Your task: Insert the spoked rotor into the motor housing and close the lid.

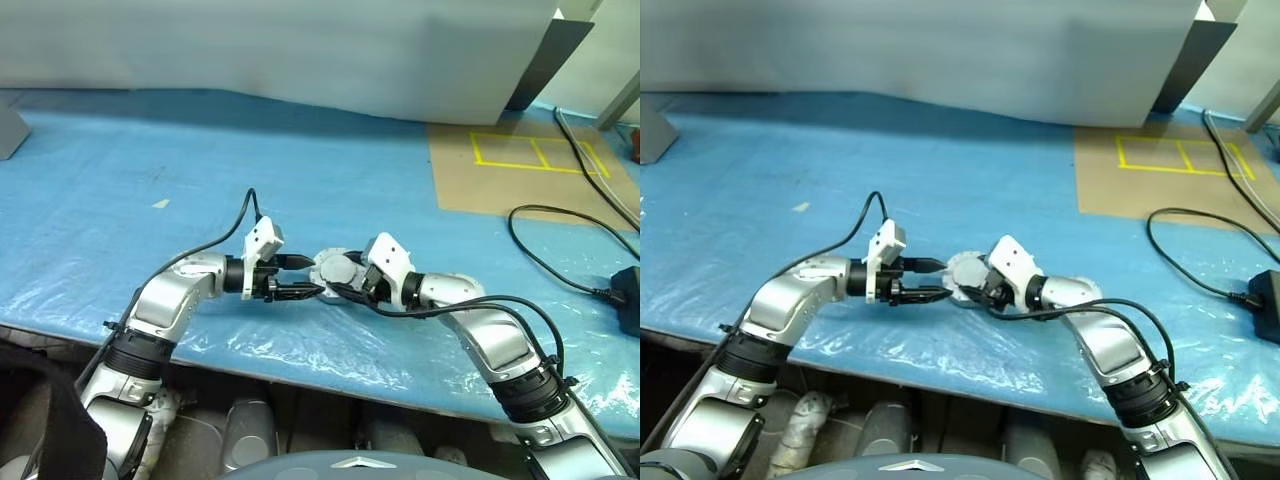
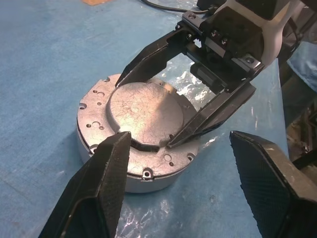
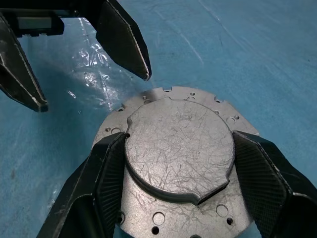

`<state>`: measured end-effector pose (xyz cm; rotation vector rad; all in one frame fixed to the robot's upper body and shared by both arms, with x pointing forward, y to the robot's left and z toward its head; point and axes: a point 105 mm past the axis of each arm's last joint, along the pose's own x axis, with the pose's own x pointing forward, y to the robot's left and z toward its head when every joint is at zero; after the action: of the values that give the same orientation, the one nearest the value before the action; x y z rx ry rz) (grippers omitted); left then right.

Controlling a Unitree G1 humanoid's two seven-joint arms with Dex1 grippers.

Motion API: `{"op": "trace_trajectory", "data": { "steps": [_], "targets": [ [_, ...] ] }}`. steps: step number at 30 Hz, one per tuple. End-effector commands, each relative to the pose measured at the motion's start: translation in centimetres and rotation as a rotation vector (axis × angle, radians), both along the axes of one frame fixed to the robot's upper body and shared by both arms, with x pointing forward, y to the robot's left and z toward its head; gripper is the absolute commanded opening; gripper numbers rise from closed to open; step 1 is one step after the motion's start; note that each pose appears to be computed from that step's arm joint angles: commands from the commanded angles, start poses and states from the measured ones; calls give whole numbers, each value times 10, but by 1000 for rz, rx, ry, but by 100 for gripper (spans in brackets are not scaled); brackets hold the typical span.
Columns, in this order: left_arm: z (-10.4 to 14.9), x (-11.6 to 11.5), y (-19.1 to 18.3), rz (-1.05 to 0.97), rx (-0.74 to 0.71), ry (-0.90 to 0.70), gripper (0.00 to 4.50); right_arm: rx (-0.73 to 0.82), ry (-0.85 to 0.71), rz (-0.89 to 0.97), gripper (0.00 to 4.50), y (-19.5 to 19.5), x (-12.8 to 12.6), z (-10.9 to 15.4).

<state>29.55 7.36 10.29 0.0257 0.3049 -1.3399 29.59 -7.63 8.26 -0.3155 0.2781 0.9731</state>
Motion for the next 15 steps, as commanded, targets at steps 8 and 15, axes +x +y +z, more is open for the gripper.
{"op": "trace_trajectory", "data": {
  "steps": [8,15],
  "targets": [
    [8,4,0,24,0,-42,335,-215,119,-22,295,-22,-9,-50],
    [-1,10,1,72,5,-30,271,-211,109,-23,295,-27,-7,-48]
  ]
}}
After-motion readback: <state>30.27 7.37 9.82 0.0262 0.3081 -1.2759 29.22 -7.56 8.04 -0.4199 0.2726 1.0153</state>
